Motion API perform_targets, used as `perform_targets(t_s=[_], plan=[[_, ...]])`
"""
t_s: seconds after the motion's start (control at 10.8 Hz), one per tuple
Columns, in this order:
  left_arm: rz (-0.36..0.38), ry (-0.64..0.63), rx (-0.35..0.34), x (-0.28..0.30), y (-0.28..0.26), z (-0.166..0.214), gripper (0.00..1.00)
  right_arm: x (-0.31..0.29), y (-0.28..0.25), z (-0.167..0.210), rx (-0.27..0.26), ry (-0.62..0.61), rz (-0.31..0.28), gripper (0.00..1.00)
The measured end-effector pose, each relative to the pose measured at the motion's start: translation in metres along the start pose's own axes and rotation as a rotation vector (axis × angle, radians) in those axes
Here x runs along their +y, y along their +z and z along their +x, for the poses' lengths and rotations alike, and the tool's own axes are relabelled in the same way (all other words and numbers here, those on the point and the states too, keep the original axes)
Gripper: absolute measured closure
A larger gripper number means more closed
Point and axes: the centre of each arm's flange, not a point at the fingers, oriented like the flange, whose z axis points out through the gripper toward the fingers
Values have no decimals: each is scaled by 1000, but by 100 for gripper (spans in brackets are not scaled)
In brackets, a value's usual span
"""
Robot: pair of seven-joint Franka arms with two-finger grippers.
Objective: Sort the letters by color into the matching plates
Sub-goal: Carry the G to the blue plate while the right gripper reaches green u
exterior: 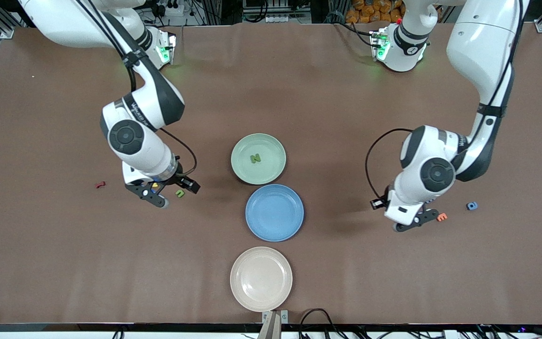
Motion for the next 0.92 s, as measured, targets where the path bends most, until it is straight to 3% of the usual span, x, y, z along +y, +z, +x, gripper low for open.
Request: perform_targets(t_s=[0.28,0.46,0.92], plan=[[-23,-12,-10,43,-5,-33,64,33,13,28,-15,68,-14,18],[-53,-39,-32,62,-8,-48,64,52,33,38,2,100,6,22],[-121,-88,-92,103,-10,-72,64,71,97,30,2,125,37,35]])
